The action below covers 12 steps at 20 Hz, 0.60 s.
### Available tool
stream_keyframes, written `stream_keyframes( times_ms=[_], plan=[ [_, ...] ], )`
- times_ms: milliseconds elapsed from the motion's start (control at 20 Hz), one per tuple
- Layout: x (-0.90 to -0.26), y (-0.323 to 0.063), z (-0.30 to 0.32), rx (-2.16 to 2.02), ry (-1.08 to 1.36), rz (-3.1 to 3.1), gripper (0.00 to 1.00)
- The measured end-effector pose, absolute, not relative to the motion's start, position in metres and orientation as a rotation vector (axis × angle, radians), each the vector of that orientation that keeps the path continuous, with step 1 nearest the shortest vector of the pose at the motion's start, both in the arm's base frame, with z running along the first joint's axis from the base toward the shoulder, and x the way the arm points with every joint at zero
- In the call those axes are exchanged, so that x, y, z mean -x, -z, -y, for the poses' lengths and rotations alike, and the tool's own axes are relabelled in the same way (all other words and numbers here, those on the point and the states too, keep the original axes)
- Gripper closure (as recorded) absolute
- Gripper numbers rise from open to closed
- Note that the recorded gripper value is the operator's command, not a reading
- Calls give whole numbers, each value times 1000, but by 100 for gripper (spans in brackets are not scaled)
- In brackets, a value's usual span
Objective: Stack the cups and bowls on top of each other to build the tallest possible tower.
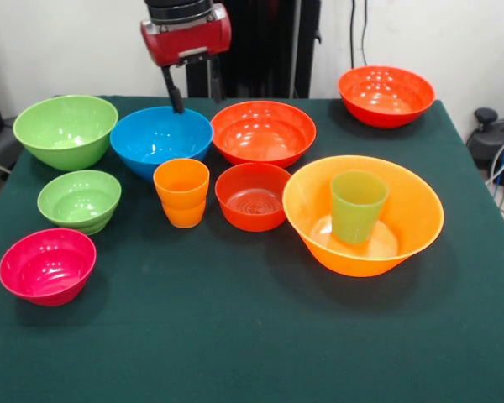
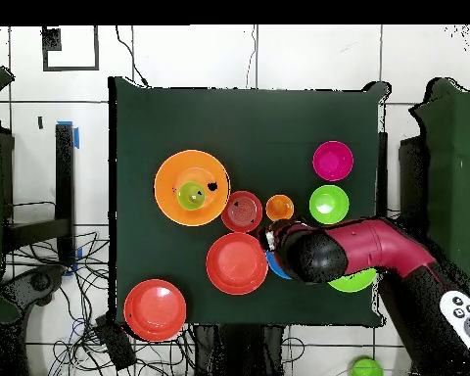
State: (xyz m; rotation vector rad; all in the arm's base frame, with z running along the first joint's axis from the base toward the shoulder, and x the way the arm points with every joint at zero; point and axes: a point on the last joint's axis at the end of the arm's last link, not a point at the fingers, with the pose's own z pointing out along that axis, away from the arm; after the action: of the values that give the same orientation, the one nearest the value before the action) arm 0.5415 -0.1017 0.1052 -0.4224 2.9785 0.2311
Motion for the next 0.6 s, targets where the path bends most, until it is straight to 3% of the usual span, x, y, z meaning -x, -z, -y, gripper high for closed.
stream_keyframes(
  times_ms=[600],
  plan=[
    [-547, -108, 92, 445, -237, -2950, 0]
  ],
)
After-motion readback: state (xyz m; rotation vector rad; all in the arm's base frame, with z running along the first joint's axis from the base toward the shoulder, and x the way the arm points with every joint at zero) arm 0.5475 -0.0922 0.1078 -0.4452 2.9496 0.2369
